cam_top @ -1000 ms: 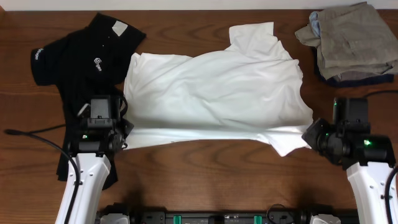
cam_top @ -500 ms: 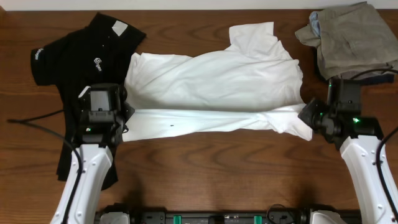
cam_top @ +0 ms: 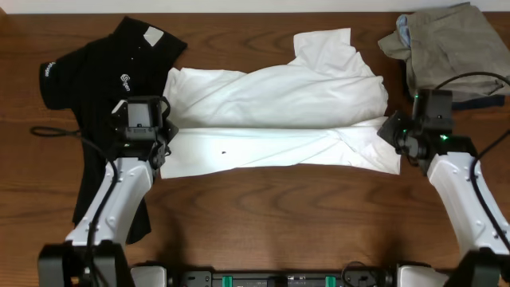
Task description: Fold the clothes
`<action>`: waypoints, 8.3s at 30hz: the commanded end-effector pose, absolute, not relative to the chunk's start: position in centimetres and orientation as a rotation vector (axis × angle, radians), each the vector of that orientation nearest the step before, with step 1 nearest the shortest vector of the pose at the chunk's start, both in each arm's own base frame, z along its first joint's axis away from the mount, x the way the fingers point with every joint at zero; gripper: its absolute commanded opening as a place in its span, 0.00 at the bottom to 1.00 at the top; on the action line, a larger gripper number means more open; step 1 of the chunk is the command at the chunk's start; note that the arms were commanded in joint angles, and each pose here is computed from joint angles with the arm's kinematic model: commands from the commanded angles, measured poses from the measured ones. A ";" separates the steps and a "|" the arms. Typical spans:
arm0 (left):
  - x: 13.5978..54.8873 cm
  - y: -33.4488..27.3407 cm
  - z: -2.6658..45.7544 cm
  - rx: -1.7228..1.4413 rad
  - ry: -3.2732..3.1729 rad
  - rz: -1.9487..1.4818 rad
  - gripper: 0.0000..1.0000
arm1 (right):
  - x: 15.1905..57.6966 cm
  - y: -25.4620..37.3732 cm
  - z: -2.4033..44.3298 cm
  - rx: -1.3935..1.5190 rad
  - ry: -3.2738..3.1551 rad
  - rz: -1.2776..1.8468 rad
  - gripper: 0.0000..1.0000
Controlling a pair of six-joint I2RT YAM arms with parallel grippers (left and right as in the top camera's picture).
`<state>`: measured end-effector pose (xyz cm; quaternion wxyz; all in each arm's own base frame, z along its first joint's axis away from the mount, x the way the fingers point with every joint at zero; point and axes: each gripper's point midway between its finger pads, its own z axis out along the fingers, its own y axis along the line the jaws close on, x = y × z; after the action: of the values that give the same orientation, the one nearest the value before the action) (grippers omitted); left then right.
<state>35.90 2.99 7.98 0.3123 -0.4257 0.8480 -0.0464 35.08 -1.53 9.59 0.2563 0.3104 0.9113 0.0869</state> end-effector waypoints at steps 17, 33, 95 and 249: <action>39.1 3.7 6.2 -1.105 2.184 -0.099 0.06 | 39.6 -1.1 6.6 0.755 2.443 0.220 0.01; 40.5 3.7 7.7 -0.879 2.205 -0.052 0.98 | 40.9 -0.5 8.3 0.653 2.415 0.258 0.50; 38.0 0.4 2.4 -0.443 3.006 -0.121 0.59 | 39.4 4.3 15.8 0.158 2.755 0.183 0.57; 38.6 2.6 2.8 -0.426 2.972 -0.118 0.17 | 39.7 4.3 15.9 0.142 2.746 0.182 0.59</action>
<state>39.04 2.38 2.60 0.0677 -0.1439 0.9862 -0.0468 39.45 4.08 15.46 0.1861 0.0605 0.9784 0.0661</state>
